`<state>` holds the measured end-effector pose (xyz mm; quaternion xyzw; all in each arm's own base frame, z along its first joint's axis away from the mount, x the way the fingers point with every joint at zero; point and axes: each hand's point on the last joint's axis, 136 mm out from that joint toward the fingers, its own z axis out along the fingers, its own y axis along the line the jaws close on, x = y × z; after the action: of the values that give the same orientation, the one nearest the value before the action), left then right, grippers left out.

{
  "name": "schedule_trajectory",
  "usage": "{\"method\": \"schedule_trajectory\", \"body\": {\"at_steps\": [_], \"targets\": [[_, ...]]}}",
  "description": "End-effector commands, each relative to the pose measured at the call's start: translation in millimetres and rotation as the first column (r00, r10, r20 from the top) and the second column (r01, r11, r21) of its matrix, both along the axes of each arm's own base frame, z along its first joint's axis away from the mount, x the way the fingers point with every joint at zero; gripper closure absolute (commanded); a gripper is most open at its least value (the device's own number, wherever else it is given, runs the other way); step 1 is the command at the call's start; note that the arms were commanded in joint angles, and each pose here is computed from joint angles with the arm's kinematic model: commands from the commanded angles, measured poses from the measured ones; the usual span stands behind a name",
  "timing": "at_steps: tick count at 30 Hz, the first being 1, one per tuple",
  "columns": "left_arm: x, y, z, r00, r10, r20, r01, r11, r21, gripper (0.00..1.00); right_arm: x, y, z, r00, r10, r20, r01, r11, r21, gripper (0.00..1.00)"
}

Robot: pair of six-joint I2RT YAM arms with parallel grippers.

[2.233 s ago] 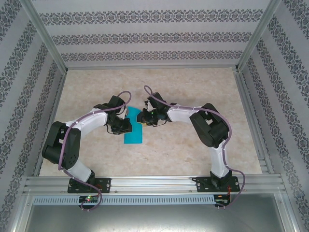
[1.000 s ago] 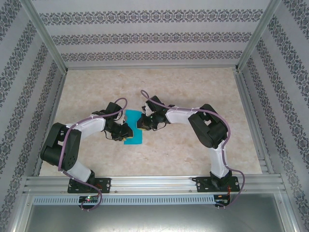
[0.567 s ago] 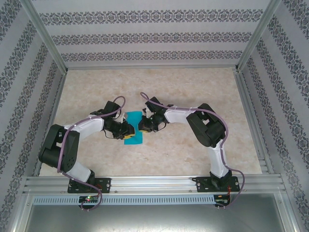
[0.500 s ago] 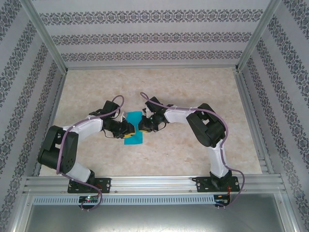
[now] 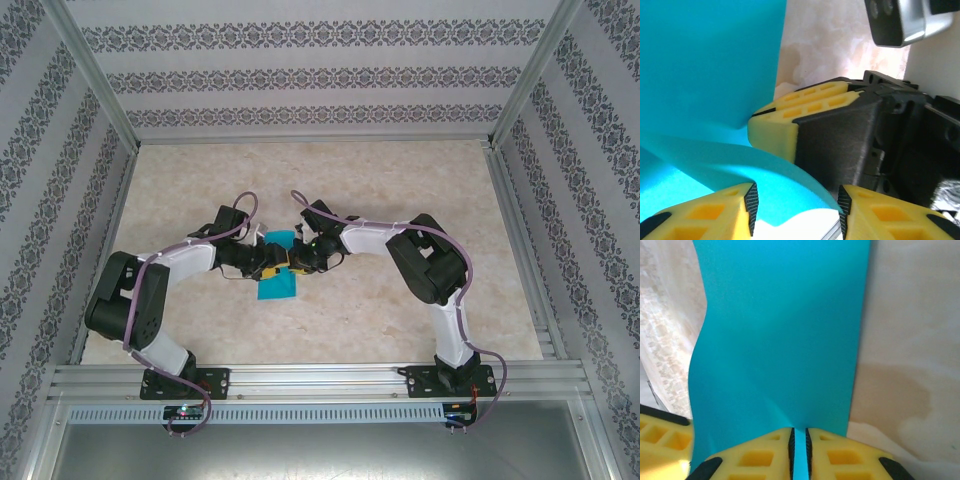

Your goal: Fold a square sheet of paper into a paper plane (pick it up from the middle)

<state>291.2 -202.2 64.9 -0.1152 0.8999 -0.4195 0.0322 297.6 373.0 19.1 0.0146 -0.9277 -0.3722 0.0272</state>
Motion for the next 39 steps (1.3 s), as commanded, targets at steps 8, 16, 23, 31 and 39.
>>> {"method": "schedule_trajectory", "body": {"at_steps": [8, 16, 23, 31, 39], "targets": [[6.6, 2.7, -0.8, 1.0, 0.005, 0.02, -0.005, 1.0, -0.007, 0.48, 17.0, -10.7, 38.5, 0.994, -0.107, 0.002, 0.106, 0.983, 0.149, 0.75], [6.7, 3.1, -1.0, 1.0, -0.001, 0.028, 0.001, 1.0, -0.001, 0.37, 23.6, -40.4, 53.1, 0.98, -0.175, 0.089, 0.156, 0.97, 0.188, 0.57], [3.1, 6.6, -6.1, 1.0, -0.004, 0.019, 0.003, 1.0, 0.023, 0.52, 7.4, -27.0, 51.5, 0.991, -0.078, 0.111, 0.058, 0.983, 0.175, 0.55], [1.5, 7.8, -9.3, 1.0, -0.006, 0.012, 0.006, 0.999, 0.035, 0.68, -0.3, -10.9, 46.8, 0.994, -0.015, 0.107, -0.004, 0.986, 0.169, 0.58], [1.9, 8.4, -11.4, 1.0, -0.003, 0.005, 0.003, 0.999, 0.043, 0.7, 0.9, -5.2, 41.0, 0.995, 0.008, 0.102, -0.025, 0.984, 0.174, 0.76]]}}
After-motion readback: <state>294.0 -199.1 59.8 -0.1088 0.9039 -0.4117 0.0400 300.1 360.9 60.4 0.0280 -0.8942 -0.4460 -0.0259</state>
